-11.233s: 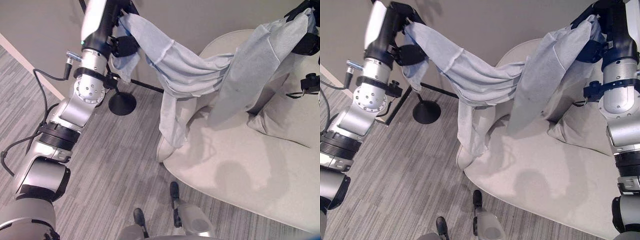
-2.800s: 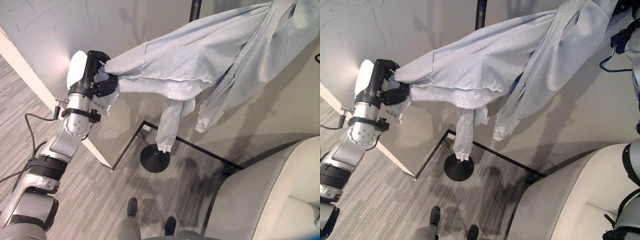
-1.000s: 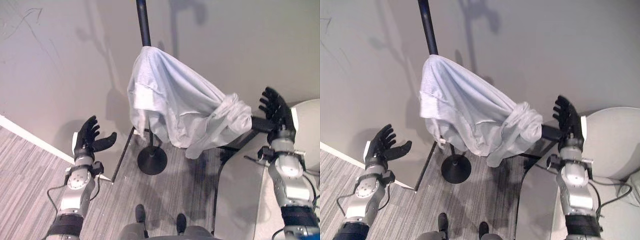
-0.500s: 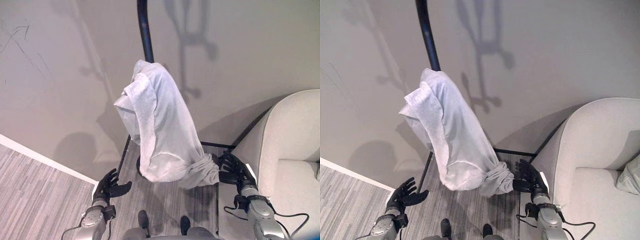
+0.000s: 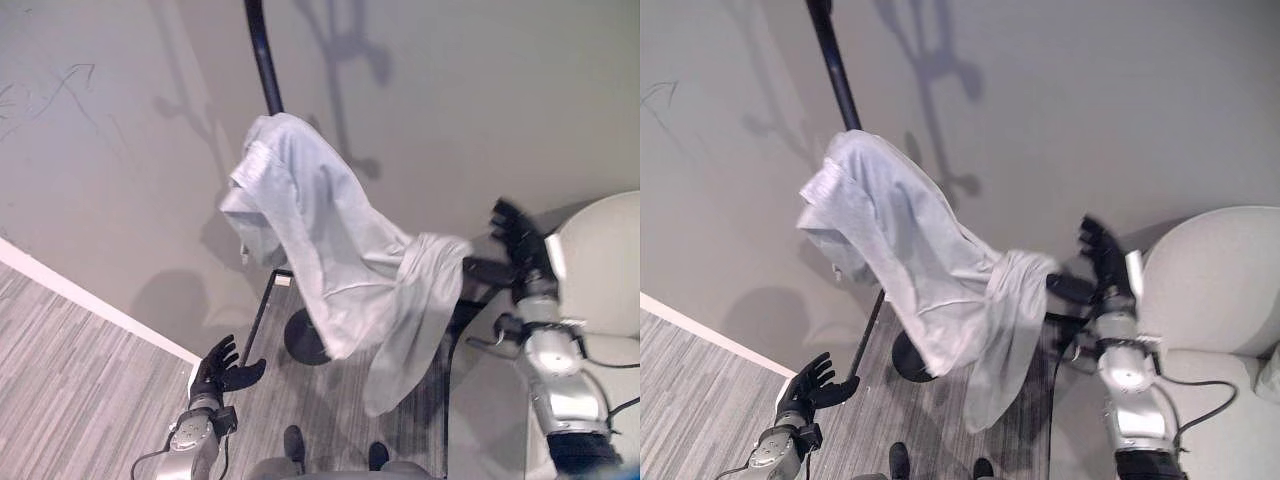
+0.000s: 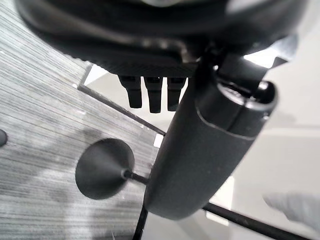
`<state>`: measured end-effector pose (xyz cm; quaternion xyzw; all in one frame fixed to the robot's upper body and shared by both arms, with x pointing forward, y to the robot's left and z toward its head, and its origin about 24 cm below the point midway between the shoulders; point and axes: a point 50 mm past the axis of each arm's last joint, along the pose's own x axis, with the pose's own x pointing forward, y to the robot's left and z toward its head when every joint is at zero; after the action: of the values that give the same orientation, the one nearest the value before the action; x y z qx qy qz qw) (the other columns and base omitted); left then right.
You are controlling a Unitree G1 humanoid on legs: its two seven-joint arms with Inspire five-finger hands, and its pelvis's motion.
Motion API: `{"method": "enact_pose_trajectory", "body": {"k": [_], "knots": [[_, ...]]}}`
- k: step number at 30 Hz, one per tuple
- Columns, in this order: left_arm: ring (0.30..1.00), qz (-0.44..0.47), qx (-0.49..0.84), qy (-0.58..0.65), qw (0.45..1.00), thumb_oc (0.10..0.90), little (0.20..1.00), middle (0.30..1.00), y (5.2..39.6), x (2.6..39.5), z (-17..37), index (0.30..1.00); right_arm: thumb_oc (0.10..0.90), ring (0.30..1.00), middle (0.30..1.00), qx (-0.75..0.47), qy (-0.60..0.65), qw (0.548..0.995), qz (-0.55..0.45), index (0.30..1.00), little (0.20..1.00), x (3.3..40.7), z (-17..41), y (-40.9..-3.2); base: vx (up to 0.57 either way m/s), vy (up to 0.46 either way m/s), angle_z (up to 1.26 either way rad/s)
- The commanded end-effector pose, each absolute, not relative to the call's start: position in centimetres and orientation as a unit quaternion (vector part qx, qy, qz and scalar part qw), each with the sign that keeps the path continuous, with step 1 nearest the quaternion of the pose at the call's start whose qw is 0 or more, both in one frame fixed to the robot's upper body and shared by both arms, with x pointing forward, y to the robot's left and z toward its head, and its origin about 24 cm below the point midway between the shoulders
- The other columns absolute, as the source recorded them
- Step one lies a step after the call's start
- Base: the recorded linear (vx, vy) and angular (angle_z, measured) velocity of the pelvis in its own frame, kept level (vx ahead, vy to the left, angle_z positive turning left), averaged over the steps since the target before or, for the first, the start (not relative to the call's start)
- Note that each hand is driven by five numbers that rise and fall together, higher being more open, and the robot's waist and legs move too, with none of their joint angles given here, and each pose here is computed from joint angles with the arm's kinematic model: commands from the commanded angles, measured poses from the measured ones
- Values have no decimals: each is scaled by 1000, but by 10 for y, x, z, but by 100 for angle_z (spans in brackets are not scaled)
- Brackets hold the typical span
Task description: Hang the clothes on the sofa on the clothes rack.
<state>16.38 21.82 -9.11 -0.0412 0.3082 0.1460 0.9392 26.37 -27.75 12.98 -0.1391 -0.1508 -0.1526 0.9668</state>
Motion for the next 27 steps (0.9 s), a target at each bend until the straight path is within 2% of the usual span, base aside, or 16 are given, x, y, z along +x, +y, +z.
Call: {"method": "enact_pose_trajectory", "body": {"k": [1, 6, 7, 10, 13, 15, 16, 18, 19, 21, 24, 27], "knots": [[900, 140, 13, 212, 967, 800, 900, 900, 242, 199, -59, 900, 800, 900, 900, -174, -358, 908, -129, 900, 900, 265, 224, -268, 1, -4, 5], [900, 125, 17, 210, 970, 800, 900, 900, 240, 199, -59, 900, 800, 900, 900, -284, -394, 872, -70, 900, 900, 263, 255, -253, -1, -4, 4], [900, 123, 21, 209, 970, 800, 900, 900, 240, 198, -59, 900, 800, 900, 900, -327, -405, 851, -60, 900, 900, 260, 266, -249, 0, 0, 0], [900, 122, 23, 207, 970, 800, 900, 900, 239, 200, -58, 900, 800, 900, 900, -332, -414, 845, -61, 900, 900, 262, 273, -247, 1, -4, 4], [900, 118, 19, 210, 970, 800, 900, 900, 237, 199, -60, 900, 800, 900, 900, -285, -408, 867, -30, 900, 900, 266, 272, -245, 0, 0, 0], [900, 114, 13, 209, 971, 800, 900, 900, 238, 196, -59, 900, 800, 900, 900, -418, -370, 829, 29, 900, 900, 266, 290, -244, -2, -5, 2], [900, 114, 12, 208, 971, 800, 900, 900, 238, 196, -59, 900, 800, 900, 900, -418, -371, 829, 29, 900, 900, 266, 290, -244, -8, -7, 5], [900, 117, 20, 203, 972, 800, 900, 900, 245, 196, -56, 900, 800, 900, 900, -611, -328, 720, 29, 900, 900, 265, 316, -245, -9, 1, 5], [900, 123, 28, 202, 971, 800, 900, 900, 250, 195, -55, 900, 800, 900, 900, -707, -302, 638, 52, 900, 900, 260, 327, -237, 0, 0, 0], [900, 127, 40, 200, 971, 800, 900, 900, 256, 195, -53, 900, 800, 900, 900, -775, -291, 557, 70, 900, 900, 257, 332, -227, -3, 1, -2], [900, 124, 53, 198, 971, 800, 900, 900, 262, 196, -49, 900, 800, 900, 900, -808, -288, 501, 111, 900, 900, 255, 331, -212, -5, -5, -8], [900, 116, 51, 198, 972, 800, 900, 900, 261, 196, -49, 900, 800, 900, 900, -807, -302, 486, 146, 900, 900, 258, 332, -195, -4, -2, -9]]}}
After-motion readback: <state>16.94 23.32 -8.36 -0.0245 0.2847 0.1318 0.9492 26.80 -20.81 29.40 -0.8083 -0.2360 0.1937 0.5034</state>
